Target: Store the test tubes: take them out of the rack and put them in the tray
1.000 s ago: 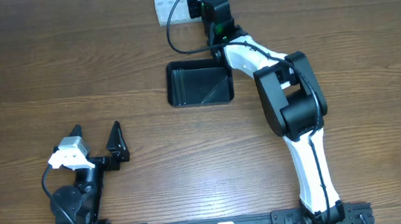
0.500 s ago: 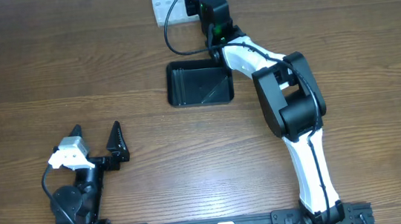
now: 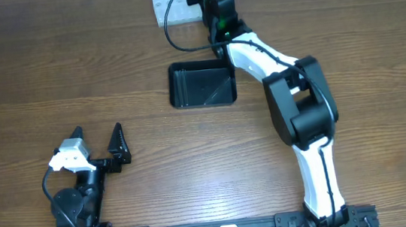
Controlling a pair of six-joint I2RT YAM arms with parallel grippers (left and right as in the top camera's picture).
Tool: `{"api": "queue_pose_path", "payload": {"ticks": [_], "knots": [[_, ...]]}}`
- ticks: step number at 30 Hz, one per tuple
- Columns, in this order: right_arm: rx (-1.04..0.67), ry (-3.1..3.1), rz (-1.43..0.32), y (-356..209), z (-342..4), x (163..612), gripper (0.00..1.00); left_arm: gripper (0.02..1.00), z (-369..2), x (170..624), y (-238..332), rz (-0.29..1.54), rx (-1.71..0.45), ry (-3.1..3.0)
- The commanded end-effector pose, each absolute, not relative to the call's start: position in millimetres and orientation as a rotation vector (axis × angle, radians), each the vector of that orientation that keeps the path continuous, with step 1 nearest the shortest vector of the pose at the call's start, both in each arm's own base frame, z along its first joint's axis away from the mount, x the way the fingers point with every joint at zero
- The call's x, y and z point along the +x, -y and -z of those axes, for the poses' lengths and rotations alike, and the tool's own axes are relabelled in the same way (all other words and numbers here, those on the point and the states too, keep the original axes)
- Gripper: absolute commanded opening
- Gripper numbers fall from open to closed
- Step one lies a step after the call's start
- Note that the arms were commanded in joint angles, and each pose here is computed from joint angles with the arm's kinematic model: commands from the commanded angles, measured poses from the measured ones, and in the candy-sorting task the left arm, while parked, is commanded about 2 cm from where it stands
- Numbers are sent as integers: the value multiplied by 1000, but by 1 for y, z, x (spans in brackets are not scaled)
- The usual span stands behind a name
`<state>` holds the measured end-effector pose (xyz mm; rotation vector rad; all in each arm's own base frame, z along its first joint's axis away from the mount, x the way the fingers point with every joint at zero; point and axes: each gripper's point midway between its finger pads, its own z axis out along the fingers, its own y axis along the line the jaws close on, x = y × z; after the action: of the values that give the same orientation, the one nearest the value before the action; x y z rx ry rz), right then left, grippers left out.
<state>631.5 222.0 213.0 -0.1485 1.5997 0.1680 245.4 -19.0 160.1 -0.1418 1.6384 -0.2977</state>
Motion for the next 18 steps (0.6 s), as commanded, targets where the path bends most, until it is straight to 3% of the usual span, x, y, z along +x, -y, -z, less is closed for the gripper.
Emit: {"api": "queue_pose_path", "payload": {"ticks": [1, 7, 10, 14, 18], "knots": [[-131, -1451, -215, -225, -304, 615, 9, 1000, -158, 245, 20, 310, -142, -1641], [-118, -1393, -230, -216, -364, 592, 9, 998, -158, 245, 20, 310, -142, -1641], [-109, -1484, -257, -212, -369, 580, 9, 1000, -158, 245, 20, 310, -142, -1641], [-34, -1736, -316, -205, -336, 560, 9, 1000, -158, 245, 20, 310, -142, -1641], [87, -2056, -387, -202, -275, 526, 9, 1000, -158, 245, 20, 310, -142, -1641]]}}
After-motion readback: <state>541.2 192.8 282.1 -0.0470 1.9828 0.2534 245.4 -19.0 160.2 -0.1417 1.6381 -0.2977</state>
